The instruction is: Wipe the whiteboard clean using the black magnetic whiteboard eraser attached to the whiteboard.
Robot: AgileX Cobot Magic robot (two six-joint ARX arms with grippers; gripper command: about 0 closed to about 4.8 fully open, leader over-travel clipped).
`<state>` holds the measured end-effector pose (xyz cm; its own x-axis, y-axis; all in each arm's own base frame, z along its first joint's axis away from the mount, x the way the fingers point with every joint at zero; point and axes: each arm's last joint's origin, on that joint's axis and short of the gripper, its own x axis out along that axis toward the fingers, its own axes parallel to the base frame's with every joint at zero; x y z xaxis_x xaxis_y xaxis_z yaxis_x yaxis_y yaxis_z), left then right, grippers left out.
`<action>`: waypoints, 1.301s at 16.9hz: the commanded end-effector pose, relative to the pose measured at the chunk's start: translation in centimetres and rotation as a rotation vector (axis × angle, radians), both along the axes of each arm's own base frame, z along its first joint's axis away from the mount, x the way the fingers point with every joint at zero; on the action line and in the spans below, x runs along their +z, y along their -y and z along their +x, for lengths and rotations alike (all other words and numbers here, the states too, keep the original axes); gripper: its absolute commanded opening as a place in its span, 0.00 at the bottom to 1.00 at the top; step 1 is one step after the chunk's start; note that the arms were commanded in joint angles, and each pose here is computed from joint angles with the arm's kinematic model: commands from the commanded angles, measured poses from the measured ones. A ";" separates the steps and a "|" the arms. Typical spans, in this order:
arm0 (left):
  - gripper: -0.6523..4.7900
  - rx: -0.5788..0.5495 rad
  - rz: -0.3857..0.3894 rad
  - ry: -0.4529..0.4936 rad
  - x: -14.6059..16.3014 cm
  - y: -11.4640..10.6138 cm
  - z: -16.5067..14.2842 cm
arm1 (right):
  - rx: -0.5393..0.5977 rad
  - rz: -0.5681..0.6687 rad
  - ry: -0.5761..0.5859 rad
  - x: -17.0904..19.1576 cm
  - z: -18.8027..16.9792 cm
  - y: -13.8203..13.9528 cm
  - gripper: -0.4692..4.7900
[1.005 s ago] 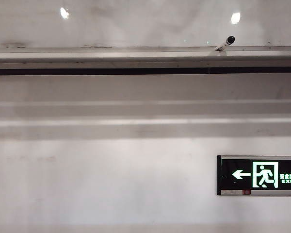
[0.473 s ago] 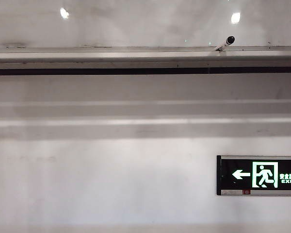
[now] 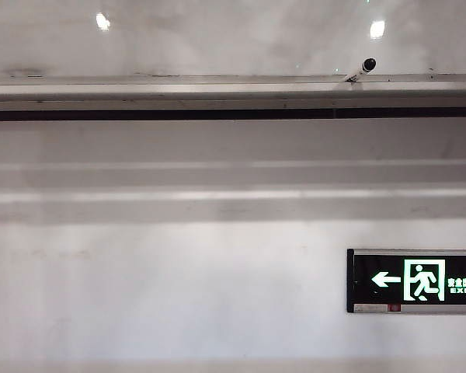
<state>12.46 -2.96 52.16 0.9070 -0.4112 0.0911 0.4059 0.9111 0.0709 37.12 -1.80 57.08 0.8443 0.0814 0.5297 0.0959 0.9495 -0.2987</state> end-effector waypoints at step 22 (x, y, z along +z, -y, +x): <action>0.11 -0.277 0.029 -0.006 -0.1 0.6 -0.6 | 0.214 -0.139 -0.124 0.1 -2.5 -10.4 0.10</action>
<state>12.07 -3.62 51.87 0.7669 -0.6392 0.0565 0.6344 0.7685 0.0836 34.52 8.15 57.10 0.8631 0.3290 0.3832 -0.1495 0.8911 -0.4284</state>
